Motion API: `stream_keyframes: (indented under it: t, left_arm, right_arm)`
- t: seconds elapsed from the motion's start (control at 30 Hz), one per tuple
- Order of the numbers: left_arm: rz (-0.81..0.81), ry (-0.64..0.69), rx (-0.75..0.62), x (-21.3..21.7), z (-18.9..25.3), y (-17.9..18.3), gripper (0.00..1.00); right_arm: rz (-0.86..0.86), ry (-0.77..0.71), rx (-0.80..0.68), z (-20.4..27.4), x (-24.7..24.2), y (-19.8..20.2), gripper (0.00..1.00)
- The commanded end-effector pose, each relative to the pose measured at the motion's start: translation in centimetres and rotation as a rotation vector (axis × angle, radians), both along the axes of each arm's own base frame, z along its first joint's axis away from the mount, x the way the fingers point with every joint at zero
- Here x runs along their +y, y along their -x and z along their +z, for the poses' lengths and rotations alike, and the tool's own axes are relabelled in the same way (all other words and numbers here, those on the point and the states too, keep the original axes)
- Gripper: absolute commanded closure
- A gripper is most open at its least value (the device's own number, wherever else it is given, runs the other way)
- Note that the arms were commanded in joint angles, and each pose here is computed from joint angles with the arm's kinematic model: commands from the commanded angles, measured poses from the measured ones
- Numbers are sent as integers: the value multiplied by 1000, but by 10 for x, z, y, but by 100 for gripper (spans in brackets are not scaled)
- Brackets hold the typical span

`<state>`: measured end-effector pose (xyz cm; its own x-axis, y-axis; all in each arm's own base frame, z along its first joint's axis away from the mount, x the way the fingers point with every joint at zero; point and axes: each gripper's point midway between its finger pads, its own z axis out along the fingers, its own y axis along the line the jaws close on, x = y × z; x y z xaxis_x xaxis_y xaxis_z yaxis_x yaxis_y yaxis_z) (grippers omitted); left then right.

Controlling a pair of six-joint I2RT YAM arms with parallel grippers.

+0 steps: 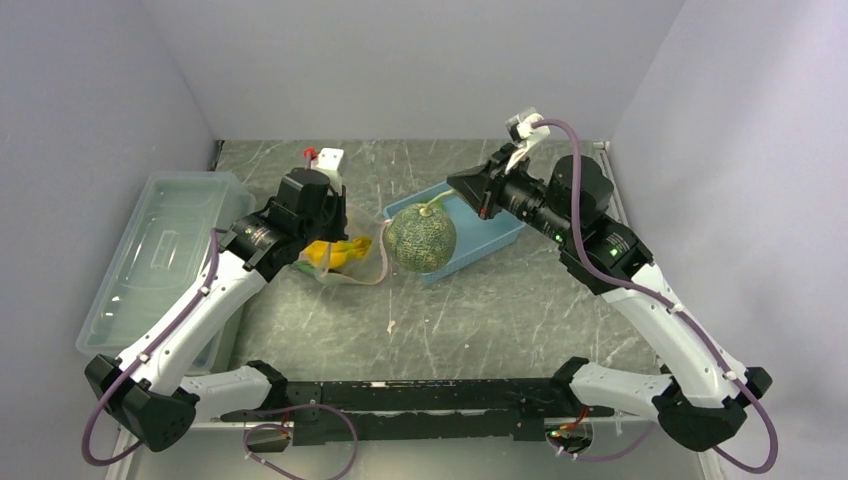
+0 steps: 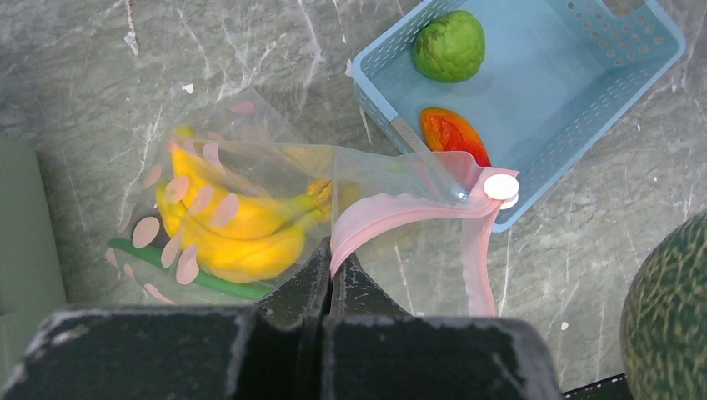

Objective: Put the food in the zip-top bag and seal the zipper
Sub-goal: Place the fake vegetable in the zipper food storage bag.

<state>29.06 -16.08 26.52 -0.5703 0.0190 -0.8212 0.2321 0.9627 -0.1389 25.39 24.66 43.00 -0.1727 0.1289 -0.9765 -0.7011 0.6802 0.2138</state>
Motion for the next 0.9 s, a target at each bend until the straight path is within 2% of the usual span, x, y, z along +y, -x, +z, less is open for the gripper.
stream_keyframes:
  t: [0.0,0.5,0.87]
  left_arm:
    - [44,43,-25,1,6,-9,100]
    - [46,98,-26,2,12,-9,100]
    - [34,128,-36,1,18,-7,100]
  right_arm:
    - [99,-92,-72,40,21,15,100]
    - [185,-118,-36,39,83,9,100]
    - [169,-84,52,-3,113,-15,100]
